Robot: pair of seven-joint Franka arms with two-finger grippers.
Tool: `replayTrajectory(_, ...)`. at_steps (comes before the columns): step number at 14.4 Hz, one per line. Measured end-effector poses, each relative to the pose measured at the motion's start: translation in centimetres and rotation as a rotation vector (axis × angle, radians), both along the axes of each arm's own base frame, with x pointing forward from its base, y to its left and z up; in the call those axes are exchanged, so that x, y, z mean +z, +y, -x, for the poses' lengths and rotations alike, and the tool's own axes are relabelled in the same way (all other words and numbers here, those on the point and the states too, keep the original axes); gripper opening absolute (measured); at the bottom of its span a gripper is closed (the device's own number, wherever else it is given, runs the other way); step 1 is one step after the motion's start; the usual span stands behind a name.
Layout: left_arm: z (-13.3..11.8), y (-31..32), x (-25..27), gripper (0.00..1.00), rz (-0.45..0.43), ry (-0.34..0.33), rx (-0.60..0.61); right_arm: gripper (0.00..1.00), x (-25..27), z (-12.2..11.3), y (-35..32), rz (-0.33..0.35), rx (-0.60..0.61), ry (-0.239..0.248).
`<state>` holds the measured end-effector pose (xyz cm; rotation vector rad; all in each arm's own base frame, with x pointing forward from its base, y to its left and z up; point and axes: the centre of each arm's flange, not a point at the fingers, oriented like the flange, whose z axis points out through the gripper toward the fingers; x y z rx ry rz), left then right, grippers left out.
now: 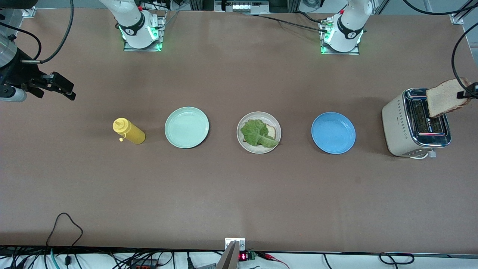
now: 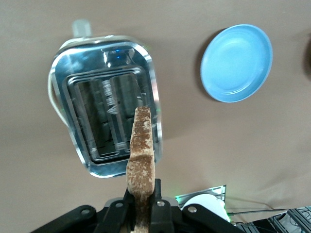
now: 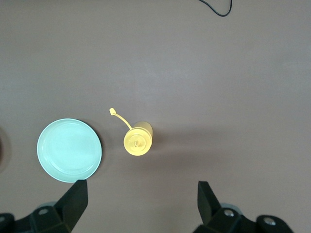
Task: Make sandwich in beige plate with both arms
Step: 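Lift the bread slice up out of the toaster with the left gripper, then carry the bread slice over the lettuce on the beige plate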
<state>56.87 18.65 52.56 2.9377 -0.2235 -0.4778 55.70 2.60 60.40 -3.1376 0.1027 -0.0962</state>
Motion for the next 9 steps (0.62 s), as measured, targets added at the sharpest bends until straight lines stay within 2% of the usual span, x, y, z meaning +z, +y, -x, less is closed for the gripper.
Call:
replayTrajectory(4, -2.7, -12.3, -0.3, 0.13, 0.002, 0.016, -0.185, 1.0, 0.0, 0.0, -0.1, 0.0, -0.002, -0.001)
replayTrajectory(7, -3.2, -22.6, -1.6, 0.09, 0.014, 0.042, -0.335, 1.0, 0.0, 0.0, -0.2, 0.002, 0.027, 0.0)
replayTrajectory(9, -3.1, -28.2, -3.2, 0.09, 0.081, 0.067, -0.38, 1.0, 0.1, 0.0, 0.2, 0.003, 0.052, -0.002)
